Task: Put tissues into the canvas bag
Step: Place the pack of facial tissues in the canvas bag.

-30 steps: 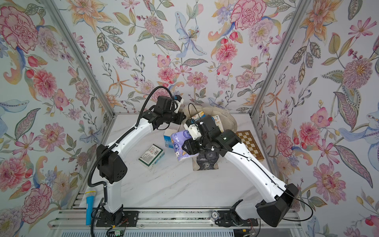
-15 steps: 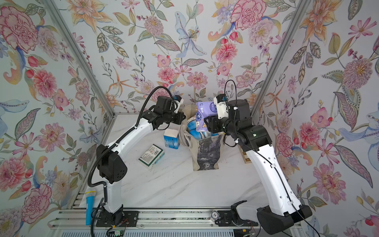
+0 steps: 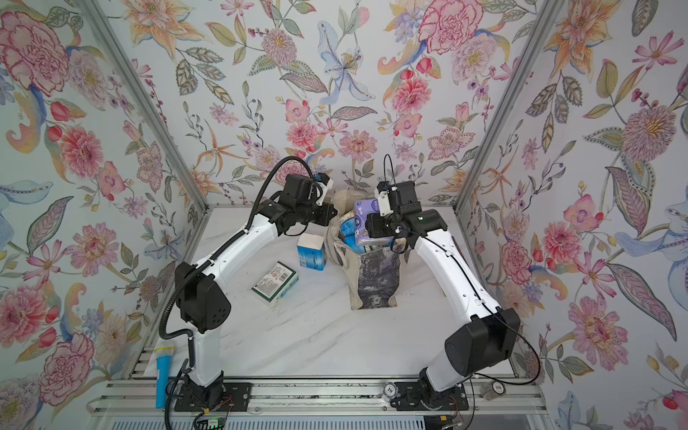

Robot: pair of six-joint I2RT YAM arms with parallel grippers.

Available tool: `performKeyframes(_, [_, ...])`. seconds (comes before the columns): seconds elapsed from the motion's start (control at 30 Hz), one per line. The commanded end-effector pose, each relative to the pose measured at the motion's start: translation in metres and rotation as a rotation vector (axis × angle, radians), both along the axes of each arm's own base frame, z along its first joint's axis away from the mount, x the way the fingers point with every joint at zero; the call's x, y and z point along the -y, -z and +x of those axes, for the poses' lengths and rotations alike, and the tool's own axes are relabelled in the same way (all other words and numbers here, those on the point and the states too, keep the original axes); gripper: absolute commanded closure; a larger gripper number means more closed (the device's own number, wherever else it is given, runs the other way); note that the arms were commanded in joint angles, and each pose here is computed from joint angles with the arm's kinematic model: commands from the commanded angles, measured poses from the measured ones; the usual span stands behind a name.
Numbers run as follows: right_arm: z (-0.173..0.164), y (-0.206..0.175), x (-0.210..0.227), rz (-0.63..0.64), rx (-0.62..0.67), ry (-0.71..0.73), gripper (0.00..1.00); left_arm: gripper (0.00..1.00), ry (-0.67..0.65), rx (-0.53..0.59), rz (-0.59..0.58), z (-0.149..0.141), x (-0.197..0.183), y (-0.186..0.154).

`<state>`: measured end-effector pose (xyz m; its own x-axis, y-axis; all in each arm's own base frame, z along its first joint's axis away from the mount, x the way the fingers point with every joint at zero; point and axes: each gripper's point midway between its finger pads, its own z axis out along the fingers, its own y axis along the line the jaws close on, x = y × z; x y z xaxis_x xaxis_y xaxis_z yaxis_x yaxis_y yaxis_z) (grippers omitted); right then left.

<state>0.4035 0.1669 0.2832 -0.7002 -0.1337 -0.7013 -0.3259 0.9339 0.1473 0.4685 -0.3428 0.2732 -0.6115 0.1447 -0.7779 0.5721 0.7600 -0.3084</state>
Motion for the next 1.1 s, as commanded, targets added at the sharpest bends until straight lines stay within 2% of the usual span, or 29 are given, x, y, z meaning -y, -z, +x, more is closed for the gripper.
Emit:
performKeyframes(0.0, [0.006,0.008,-0.001,0.008,-0.015,0.007,0.39,0.94,-0.024,0.077,-0.009,0.004,-0.010,-0.024])
performKeyframes(0.13, [0.006,0.025,-0.007,0.003,-0.088,-0.012,0.38,0.94,-0.025,0.076,-0.014,0.002,-0.011,-0.025])
performKeyframes(0.33, [-0.010,0.035,-0.025,-0.009,-0.175,-0.111,0.36,0.93,-0.029,0.088,-0.015,0.000,-0.013,-0.031])
performKeyframes(0.43, [-0.004,0.049,-0.012,-0.081,-0.203,-0.060,0.33,0.93,-0.027,0.092,-0.025,0.001,-0.012,-0.034])
performKeyframes(0.47, [-0.001,0.052,-0.008,-0.103,-0.207,-0.041,0.29,0.93,-0.025,0.094,-0.028,0.001,-0.011,-0.035])
performKeyframes(0.5, [0.003,0.055,-0.004,-0.118,-0.208,-0.024,0.25,0.93,-0.022,0.092,-0.031,0.001,-0.011,-0.036])
performKeyframes(0.77, [0.034,0.058,0.001,-0.185,-0.174,0.029,0.24,0.93,-0.033,0.106,-0.027,-0.003,-0.016,-0.044])
performKeyframes(1.07, [0.057,0.045,-0.010,-0.163,-0.121,0.025,0.22,0.93,-0.045,0.121,-0.026,-0.007,-0.021,-0.052])
